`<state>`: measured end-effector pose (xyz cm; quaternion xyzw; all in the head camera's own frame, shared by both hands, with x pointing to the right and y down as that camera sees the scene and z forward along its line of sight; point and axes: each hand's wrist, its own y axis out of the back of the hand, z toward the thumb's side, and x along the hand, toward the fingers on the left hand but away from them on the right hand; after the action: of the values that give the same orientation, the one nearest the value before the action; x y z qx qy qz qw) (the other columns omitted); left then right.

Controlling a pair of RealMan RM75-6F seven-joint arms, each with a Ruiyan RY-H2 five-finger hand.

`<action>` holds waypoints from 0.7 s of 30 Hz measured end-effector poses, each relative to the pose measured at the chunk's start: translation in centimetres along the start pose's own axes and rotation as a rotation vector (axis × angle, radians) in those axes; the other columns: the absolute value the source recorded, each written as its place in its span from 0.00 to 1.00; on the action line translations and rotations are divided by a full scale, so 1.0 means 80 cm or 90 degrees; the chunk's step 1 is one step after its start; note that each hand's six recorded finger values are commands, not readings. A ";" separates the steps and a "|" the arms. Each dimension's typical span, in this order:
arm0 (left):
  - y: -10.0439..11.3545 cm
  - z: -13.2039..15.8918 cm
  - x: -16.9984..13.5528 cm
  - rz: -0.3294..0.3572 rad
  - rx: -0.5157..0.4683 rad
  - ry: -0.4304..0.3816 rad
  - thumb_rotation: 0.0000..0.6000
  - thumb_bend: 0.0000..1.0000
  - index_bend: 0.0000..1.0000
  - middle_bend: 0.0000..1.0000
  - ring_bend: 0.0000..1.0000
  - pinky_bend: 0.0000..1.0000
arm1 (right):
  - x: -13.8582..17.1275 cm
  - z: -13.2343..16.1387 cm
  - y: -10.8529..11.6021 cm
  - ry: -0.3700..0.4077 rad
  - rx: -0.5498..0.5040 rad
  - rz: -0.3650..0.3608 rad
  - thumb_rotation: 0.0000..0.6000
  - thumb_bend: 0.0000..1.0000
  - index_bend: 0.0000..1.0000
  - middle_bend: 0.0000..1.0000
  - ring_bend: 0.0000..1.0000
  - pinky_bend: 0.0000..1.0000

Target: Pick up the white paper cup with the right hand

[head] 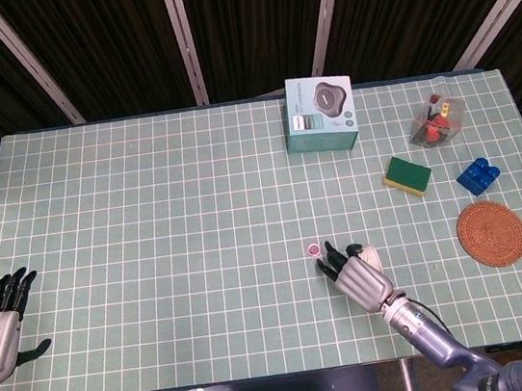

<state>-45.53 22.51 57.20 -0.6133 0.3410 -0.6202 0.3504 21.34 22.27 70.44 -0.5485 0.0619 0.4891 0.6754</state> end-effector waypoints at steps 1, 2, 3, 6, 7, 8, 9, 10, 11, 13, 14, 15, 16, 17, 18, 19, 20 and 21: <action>0.000 0.000 0.000 0.000 0.000 0.000 1.00 0.00 0.00 0.00 0.00 0.00 | 0.000 0.000 0.000 0.000 0.004 -0.003 1.00 0.17 0.09 0.22 0.06 0.45; 0.000 0.000 0.000 0.000 0.000 0.000 1.00 0.00 0.00 0.00 0.00 0.00 | -0.001 0.000 0.000 0.001 0.009 -0.006 1.00 0.18 0.12 0.25 0.09 0.47; 0.001 0.000 0.000 0.001 -0.001 0.000 1.00 0.00 0.00 0.00 0.00 0.00 | -0.001 0.000 0.001 0.002 0.016 -0.012 1.00 0.18 0.14 0.27 0.12 0.49; 0.001 0.000 0.000 0.001 -0.001 0.000 1.00 0.00 0.00 0.00 0.00 0.00 | -0.002 -0.001 0.002 0.003 0.038 -0.028 1.00 0.21 0.19 0.35 0.20 0.54; 0.001 0.000 0.000 0.001 -0.001 0.000 1.00 0.00 0.00 0.00 0.00 0.00 | -0.002 -0.001 0.002 0.003 0.044 -0.032 1.00 0.22 0.20 0.36 0.21 0.55; 0.001 0.000 0.000 0.001 -0.001 0.000 1.00 0.00 0.00 0.00 0.00 0.00 | -0.002 -0.002 0.001 0.002 0.050 -0.036 1.00 0.22 0.21 0.37 0.23 0.56; 0.001 0.000 0.000 0.000 -0.001 -0.001 1.00 0.00 0.00 0.00 0.00 0.00 | -0.002 -0.002 0.001 0.001 0.055 -0.040 1.00 0.22 0.21 0.38 0.23 0.56; 0.001 0.000 0.000 0.000 -0.001 -0.001 1.00 0.00 0.00 0.00 0.00 0.00 | -0.002 -0.002 0.002 0.001 0.057 -0.044 1.00 0.22 0.22 0.38 0.24 0.57; 0.001 0.000 0.000 0.000 -0.001 -0.001 1.00 0.00 0.00 0.00 0.00 0.00 | -0.002 -0.003 0.002 0.001 0.059 -0.048 1.00 0.22 0.22 0.39 0.25 0.57; 0.001 0.000 0.000 0.000 -0.001 -0.001 1.00 0.00 0.00 0.00 0.00 0.00 | -0.002 -0.004 0.005 -0.001 0.056 -0.058 1.00 0.22 0.22 0.39 0.25 0.57; 0.001 0.000 0.000 0.000 -0.002 -0.001 1.00 0.00 0.00 0.00 0.00 0.00 | -0.002 -0.005 0.006 -0.003 0.052 -0.062 1.00 0.22 0.22 0.39 0.25 0.57; 0.001 0.000 0.000 0.001 -0.002 -0.001 1.00 0.00 0.00 0.00 0.00 0.00 | -0.003 -0.006 0.008 -0.005 0.045 -0.067 1.00 0.22 0.22 0.39 0.25 0.57; 0.001 0.000 0.000 0.001 -0.002 -0.001 1.00 0.00 0.00 0.00 0.00 0.00 | -0.003 -0.008 0.009 -0.008 0.037 -0.071 1.00 0.22 0.22 0.39 0.25 0.57; 0.001 0.000 0.000 0.001 -0.002 -0.001 1.00 0.00 0.00 0.00 0.00 0.00 | -0.004 -0.011 0.011 -0.012 0.029 -0.075 1.00 0.22 0.22 0.39 0.25 0.58; 0.001 0.000 -0.001 0.001 -0.002 -0.001 1.00 0.00 0.00 0.00 0.00 0.00 | -0.005 -0.014 0.014 -0.018 0.014 -0.081 1.00 0.22 0.22 0.39 0.25 0.58; 0.001 0.000 -0.001 0.000 -0.002 -0.001 1.00 0.00 0.00 0.00 0.00 0.00 | -0.006 -0.018 0.016 -0.024 0.000 -0.086 1.00 0.22 0.23 0.39 0.26 0.58; 0.001 0.000 -0.001 0.000 -0.002 -0.001 1.00 0.00 0.00 0.00 0.00 0.00 | -0.007 -0.022 0.019 -0.029 -0.015 -0.090 1.00 0.22 0.23 0.40 0.26 0.58; 0.001 -0.001 0.000 0.000 -0.003 0.000 1.00 0.00 0.00 0.00 0.00 0.00 | -0.009 -0.027 0.022 -0.038 -0.041 -0.096 1.00 0.22 0.23 0.40 0.26 0.58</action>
<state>-45.57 22.50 57.11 -0.6145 0.3424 -0.6193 0.3488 20.68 19.95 68.83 -0.5583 -0.0155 0.4543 0.6940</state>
